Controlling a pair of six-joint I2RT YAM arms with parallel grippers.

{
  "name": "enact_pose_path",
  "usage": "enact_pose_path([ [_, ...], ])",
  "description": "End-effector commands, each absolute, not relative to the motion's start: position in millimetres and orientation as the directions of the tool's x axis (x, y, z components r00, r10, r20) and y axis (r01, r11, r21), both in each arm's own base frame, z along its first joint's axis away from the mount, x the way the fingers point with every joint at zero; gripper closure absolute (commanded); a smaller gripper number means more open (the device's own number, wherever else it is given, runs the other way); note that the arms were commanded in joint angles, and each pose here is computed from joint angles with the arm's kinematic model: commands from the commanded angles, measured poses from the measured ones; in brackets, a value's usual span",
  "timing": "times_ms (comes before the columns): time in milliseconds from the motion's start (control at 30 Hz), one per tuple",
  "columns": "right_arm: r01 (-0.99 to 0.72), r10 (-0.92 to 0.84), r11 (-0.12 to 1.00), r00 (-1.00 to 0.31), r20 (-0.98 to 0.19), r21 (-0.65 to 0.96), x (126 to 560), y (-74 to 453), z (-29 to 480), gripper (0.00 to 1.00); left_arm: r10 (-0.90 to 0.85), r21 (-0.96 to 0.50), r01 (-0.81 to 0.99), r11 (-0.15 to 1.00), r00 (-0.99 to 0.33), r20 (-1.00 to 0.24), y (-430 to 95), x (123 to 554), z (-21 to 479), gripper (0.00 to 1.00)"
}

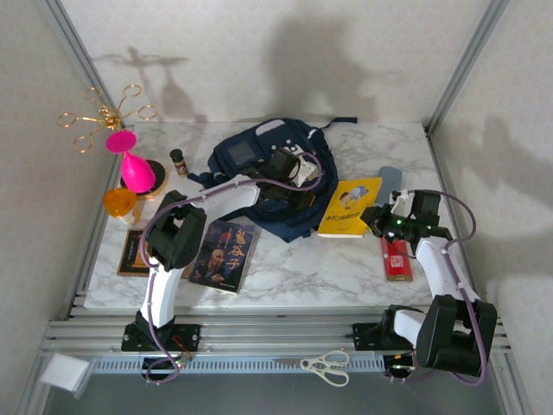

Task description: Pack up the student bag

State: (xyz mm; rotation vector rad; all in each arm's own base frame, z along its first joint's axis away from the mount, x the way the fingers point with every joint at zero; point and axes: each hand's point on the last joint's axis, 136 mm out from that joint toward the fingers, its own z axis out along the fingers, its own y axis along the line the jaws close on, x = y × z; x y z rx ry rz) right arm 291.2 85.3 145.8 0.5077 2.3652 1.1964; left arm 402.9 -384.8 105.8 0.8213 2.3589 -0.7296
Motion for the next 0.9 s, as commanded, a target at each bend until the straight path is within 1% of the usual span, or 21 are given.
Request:
enact_pose_path([
  [0,0.046,0.484,0.547,-0.832,-0.271,0.836,296,90,161,1.0,0.39,-0.339,0.689,0.64,-0.672,-0.63,-388,396,110,0.7],
  [100,0.046,0.483,0.544,-0.834,-0.268,0.838,296,91,160,1.0,0.343,-0.304,0.656,0.69,-0.667,-0.661,-379,408,117,0.69],
  [167,0.043,0.483,0.546,-0.832,-0.272,0.837,296,90,160,1.0,0.292,-0.291,0.622,0.727,-0.663,-0.689,-369,419,126,0.65],
  [233,0.045,0.482,0.545,-0.834,-0.269,0.837,296,91,159,1.0,0.289,-0.234,0.603,0.763,-0.642,-0.711,-359,426,131,0.64],
  [333,0.046,0.482,0.546,-0.834,-0.269,0.836,296,90,160,1.0,0.355,-0.169,0.624,0.763,-0.623,-0.697,-353,426,123,0.59],
  [433,0.043,0.483,0.548,-0.832,-0.274,0.835,297,90,162,1.0,0.42,-0.105,0.629,0.77,-0.624,-0.659,-347,426,109,0.56],
  [500,0.044,0.483,0.549,-0.832,-0.273,0.835,298,90,161,1.0,0.442,-0.097,0.649,0.754,-0.612,-0.656,-348,421,111,0.55],
  [567,0.045,0.482,0.549,-0.833,-0.273,0.834,299,90,160,1.0,0.473,-0.092,0.685,0.723,-0.587,-0.657,-353,414,112,0.49],
  [633,0.05,0.482,0.546,-0.835,-0.265,0.836,299,90,158,1.0,0.518,-0.063,0.704,0.707,-0.577,-0.631,-354,411,102,0.42],
  [767,0.051,0.483,0.545,-0.835,-0.263,0.837,300,90,158,1.0,0.57,0.037,0.684,0.728,-0.574,-0.588,-346,422,84,0.41],
  [867,0.055,0.482,0.547,-0.836,-0.261,0.835,300,90,156,1.0,0.568,0.094,0.652,0.752,-0.569,-0.595,-341,435,82,0.44],
])
